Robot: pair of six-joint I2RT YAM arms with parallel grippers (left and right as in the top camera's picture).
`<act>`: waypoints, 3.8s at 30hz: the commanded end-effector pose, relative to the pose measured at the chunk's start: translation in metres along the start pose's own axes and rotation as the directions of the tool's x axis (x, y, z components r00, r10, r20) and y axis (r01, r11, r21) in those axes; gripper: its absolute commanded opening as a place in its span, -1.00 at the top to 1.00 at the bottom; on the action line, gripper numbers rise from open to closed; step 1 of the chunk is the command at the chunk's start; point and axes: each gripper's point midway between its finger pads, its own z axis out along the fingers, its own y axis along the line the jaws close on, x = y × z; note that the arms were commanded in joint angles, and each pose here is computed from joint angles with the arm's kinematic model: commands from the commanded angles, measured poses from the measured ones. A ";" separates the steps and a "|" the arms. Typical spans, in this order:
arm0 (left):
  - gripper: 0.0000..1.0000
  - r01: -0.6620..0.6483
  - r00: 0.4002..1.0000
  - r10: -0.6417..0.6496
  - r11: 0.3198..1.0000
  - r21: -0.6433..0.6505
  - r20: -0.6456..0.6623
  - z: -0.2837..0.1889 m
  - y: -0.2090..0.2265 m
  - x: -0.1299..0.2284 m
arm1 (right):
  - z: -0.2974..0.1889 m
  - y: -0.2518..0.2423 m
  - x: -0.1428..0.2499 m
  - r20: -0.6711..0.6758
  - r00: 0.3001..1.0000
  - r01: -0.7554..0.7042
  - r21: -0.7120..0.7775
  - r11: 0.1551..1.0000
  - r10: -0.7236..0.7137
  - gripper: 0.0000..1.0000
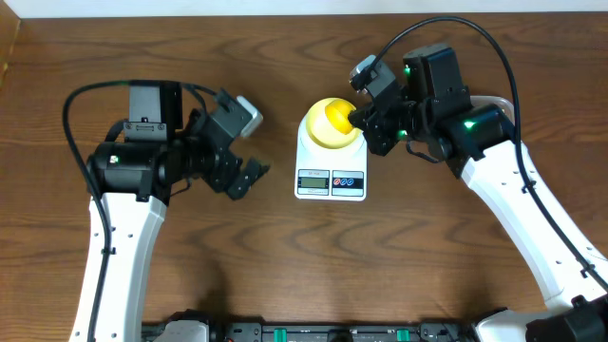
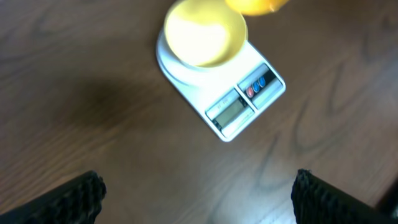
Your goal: Scoop item into bowl and weigh 50g on scale
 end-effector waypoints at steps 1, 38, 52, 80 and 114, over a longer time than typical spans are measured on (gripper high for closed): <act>-0.95 -0.128 0.992 0.129 0.991 0.031 -0.011 -0.001 -0.006 0.005 | -0.003 0.000 -0.004 0.011 1.000 -0.008 0.001 1.000 0.008 0.98; -0.95 -0.045 0.974 0.022 0.994 0.099 0.225 -0.008 0.015 0.027 | -0.003 -0.001 -0.006 0.018 1.000 -0.005 0.002 1.000 0.005 0.98; -0.95 -0.035 0.989 0.029 0.999 0.034 0.145 -0.004 0.027 0.040 | -0.003 -0.001 -0.006 0.018 1.000 -0.005 0.002 1.000 0.005 0.98; -0.95 -0.185 0.962 0.150 0.973 0.139 0.227 -0.003 -0.005 0.027 | -0.003 -0.001 -0.007 0.022 1.000 -0.003 0.003 1.000 0.003 0.98; -0.95 -0.211 0.967 0.193 0.973 0.094 0.165 0.002 0.003 0.034 | -0.003 -0.001 -0.006 0.018 1.000 -0.005 0.002 1.000 0.005 0.98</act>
